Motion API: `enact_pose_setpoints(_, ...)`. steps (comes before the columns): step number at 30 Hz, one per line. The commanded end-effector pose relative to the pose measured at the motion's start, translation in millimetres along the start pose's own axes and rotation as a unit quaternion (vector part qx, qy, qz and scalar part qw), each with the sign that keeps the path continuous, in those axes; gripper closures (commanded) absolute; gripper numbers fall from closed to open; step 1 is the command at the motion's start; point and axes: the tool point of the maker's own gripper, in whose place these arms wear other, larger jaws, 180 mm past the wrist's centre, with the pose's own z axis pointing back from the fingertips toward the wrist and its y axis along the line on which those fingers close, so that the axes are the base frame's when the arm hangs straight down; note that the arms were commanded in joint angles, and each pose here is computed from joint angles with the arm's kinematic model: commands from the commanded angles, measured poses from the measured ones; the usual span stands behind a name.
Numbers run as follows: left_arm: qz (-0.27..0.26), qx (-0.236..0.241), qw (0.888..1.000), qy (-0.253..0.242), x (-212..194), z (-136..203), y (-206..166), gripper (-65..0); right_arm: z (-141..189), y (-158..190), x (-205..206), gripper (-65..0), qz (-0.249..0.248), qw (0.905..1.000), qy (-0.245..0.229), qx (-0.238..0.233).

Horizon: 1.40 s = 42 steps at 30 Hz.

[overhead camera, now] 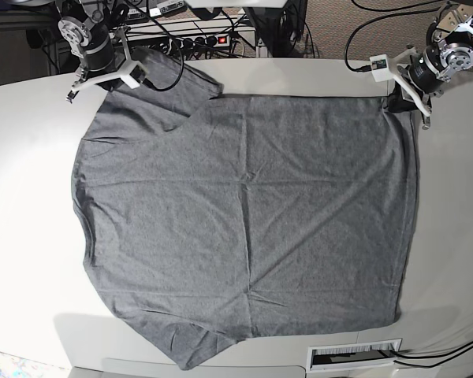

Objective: Fold the T-shirt properly
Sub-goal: 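Move the right gripper to the opposite shirt corner and grasp it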

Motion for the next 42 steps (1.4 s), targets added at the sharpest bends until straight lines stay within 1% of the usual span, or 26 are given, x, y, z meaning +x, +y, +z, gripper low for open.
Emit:
enact_pose_setpoints(1,-0.008,0.013,1.000,-0.003,-2,2,11,0.0,9,-9,10,0.0,-0.008,0.9998,-0.017,-0.010)
enact_pose_setpoints(5,-0.008,0.013,1.000,-0.003,-2,2,11,0.0,36,2,36,0.0,-0.025,0.9975,-0.061,0.026)
enact_pose_setpoints(6,-0.008,0.013,1.000,-0.003,-2,2,11,0.0,42,7,38,-2.6,-0.025,0.9968,-0.066,0.037)
enact_pose_setpoints(9,-0.008,0.013,1.000,-0.003,-2,2,11,0.0,50,25,31,-21.8,-0.023,0.9960,-0.058,0.064)
enact_pose_setpoints(10,-0.008,0.013,1.000,-0.003,-2,2,11,0.0,52,31,28,-25.8,-0.022,0.9957,-0.054,0.072)
enact_pose_setpoints(11,-0.008,0.013,1.000,-0.003,-2,2,11,0.0,54,35,26,-26.7,-0.021,0.9954,-0.052,0.078)
enact_pose_setpoints(16,-0.002,0.018,1.000,-0.012,4,1,12,0.0,53,41,30,-26.7,-0.024,0.9932,-0.073,0.088)
enact_pose_setpoints(21,0.002,0.022,1.000,-0.014,6,0,12,0.0,25,48,11,-26.7,-0.026,0.9942,-0.047,0.093)
enact_pose_setpoints(24,0.002,0.022,1.000,-0.014,6,0,12,0.0,14,41,9,-26.7,-0.028,0.9950,-0.044,0.085)
enact_pose_setpoints(32,0.002,0.021,1.000,-0.014,6,0,12,0.0,8,27,19,-26.4,-0.031,0.9956,-0.060,0.066)
enact_pose_setpoints(33,0.002,0.021,1.000,-0.014,6,0,12,0.0,8,27,20,-24.9,-0.031,0.9955,-0.061,0.066)
enact_pose_setpoints(34,0.002,0.021,1.000,-0.014,6,0,12,0.0,8,27,20,-21.3,-0.031,0.9954,-0.062,0.066)
enact_pose_setpoints(39,0.002,0.021,1.000,-0.014,6,0,12,0.0,10,32,22,0.0,-0.052,0.9931,-0.065,0.082)
enact_pose_setpoints(42,0.002,0.021,1.000,-0.014,6,0,12,0.0,11,33,24,0.0,-0.061,0.9920,-0.067,0.087)
